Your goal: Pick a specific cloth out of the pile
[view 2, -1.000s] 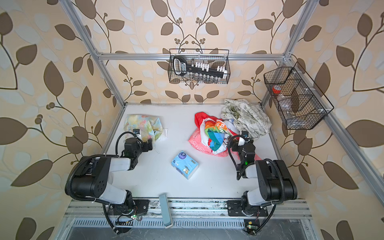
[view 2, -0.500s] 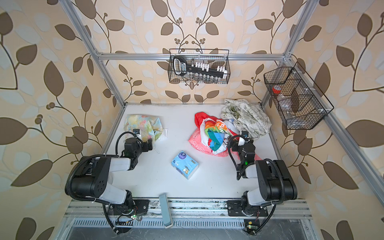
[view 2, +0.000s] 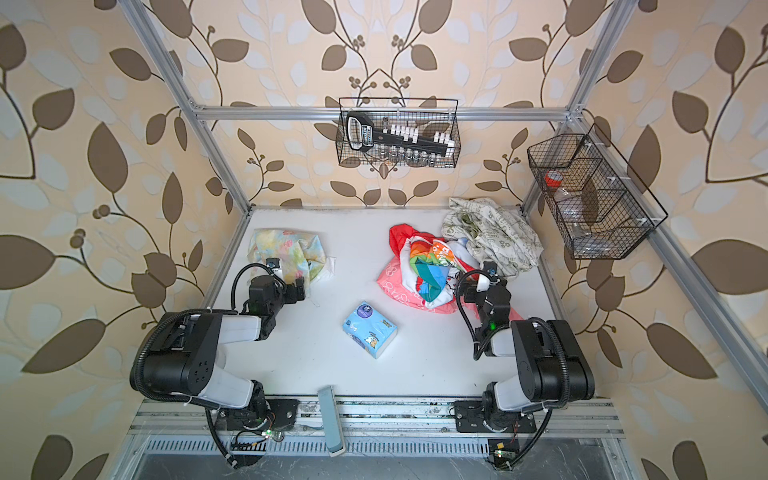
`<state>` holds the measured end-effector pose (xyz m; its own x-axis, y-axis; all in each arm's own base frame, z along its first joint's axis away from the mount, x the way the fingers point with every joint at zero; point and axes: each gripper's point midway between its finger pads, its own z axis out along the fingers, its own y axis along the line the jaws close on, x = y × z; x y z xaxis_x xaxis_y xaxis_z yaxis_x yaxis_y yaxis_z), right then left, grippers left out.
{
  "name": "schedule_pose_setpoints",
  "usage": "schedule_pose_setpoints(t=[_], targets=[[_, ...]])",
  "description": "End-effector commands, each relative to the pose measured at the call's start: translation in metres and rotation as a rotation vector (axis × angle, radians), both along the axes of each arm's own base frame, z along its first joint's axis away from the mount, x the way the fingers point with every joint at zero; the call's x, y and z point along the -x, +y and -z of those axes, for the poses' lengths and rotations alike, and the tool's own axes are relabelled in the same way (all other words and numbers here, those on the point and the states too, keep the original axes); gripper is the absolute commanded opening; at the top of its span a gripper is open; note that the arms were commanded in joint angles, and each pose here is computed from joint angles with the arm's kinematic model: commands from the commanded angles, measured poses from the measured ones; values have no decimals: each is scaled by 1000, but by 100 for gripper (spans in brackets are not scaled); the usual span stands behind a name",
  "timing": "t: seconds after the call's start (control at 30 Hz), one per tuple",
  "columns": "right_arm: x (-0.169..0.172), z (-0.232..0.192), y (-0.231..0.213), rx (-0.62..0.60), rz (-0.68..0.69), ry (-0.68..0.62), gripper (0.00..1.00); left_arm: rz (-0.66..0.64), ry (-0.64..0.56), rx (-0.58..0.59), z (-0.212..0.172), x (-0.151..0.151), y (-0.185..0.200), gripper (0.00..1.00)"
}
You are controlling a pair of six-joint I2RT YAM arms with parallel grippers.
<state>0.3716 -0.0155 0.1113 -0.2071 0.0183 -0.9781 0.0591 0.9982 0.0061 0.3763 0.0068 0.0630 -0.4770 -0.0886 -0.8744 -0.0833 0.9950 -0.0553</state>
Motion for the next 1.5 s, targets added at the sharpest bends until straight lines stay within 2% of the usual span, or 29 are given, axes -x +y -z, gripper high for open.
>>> schedule_pose_setpoints(t=[0.0, 0.13, 0.27, 0.4, 0.47, 0.57, 0.73, 0.93, 1.07, 1.1, 1.17, 1.3, 1.47], targets=[[-2, -4, 1, -13, -7, -18, 100, 12, -41, 14, -13, -8, -2, 99], [-1, -4, -4, -14, 26, -21, 100, 12, -42, 14, -13, -8, -2, 99], [-2, -3, 5, -7, -27, -15, 99, 12, -42, 14, -13, -8, -2, 99], [1, -5, -10, -24, 68, -29, 100, 12, -41, 14, -12, -8, -2, 99], [1, -5, -10, -24, 70, -31, 100, 11, -41, 14, -13, -8, -2, 99], [0, -5, 11, -2, -72, -25, 100, 12, -41, 14, -12, -8, -2, 99], [-1, -4, -6, -24, 30, -22, 100, 12, -43, 14, -13, -8, -2, 99], [-2, -4, -2, -21, 8, -21, 100, 12, -41, 15, -12, -8, -2, 99], [2, -5, -14, -17, 106, -35, 100, 12, -43, 14, -13, -8, -2, 99], [2, -6, -11, -13, 88, -35, 100, 12, -42, 15, -13, -8, -2, 99], [-1, -4, 13, 13, -61, -21, 100, 12, -43, 14, -13, -8, -2, 99], [-2, -3, -2, -19, 7, -16, 100, 11, -41, 14, -12, -8, -2, 99], [-2, -3, -2, -16, 12, -17, 100, 11, -41, 14, -12, -8, -2, 99]])
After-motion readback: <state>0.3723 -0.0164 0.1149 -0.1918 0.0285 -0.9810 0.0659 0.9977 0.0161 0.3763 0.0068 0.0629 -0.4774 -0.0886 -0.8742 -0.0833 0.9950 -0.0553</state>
